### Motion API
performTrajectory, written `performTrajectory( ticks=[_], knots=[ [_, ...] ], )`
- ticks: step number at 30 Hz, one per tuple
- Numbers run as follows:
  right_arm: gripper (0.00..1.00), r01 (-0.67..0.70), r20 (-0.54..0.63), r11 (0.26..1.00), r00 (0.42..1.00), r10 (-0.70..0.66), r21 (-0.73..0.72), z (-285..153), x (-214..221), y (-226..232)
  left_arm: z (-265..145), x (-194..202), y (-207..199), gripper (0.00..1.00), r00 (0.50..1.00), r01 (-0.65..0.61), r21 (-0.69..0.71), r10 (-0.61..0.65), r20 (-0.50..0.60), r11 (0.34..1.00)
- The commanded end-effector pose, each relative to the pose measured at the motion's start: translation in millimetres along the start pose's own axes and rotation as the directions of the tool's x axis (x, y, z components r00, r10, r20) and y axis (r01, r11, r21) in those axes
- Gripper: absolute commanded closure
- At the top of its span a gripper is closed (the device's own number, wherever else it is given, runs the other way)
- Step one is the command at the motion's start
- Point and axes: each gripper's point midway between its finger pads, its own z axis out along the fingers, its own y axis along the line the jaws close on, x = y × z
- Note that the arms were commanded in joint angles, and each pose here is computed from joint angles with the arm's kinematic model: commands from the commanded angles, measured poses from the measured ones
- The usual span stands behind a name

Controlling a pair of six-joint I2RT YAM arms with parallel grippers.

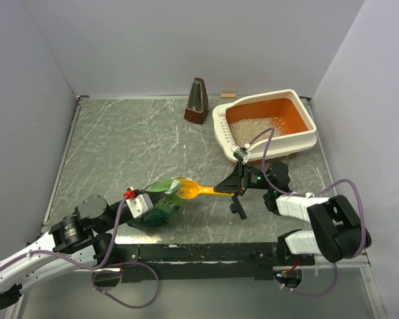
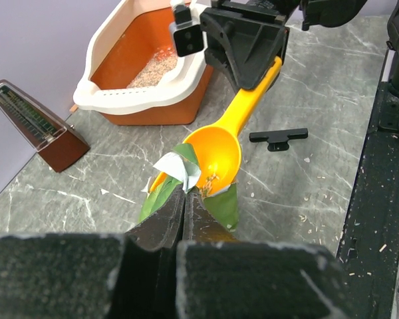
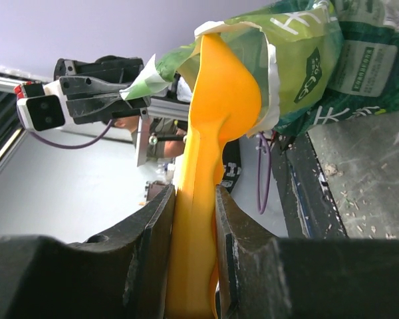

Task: Fill the litter box with clean litter

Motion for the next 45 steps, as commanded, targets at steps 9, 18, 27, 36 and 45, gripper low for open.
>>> performTrajectory(
  ticks=[9,18,27,36,45],
  knots=[
    [1.0,0.058,0.055,0.998,0.997,-0.06,0.04,-22.1,7.1,3.0,-6.1,-22.5,21.4,0.99,0.993,0.021,-0.117,-0.007,0.116,0.993],
    [1.0,-0.011,0.156,1.0,0.988,0.007,0.026,-32.6,8.6,7.2,-9.3,-22.4,29.6,0.99,0.992,0.026,-0.165,-0.006,0.123,0.986],
    [1.0,-0.028,0.278,0.999,0.96,0.035,-0.029,-39.4,2.5,27.4,-14.5,-30.6,37.7,0.99,0.986,0.044,-0.206,-0.009,0.169,0.978],
    [1.0,-0.036,0.449,0.999,0.892,0.046,-0.03,-49.0,-28.6,43.3,-16.2,-22.9,43.2,0.99,0.99,0.03,-0.235,0.004,0.141,0.972],
    [1.0,-0.077,0.665,0.997,0.744,0.063,-0.008,-67.0,-80.4,49.1,-10.9,-19.5,27.2,0.99,0.985,0.04,-0.152,-0.013,0.172,0.988]
  ],
)
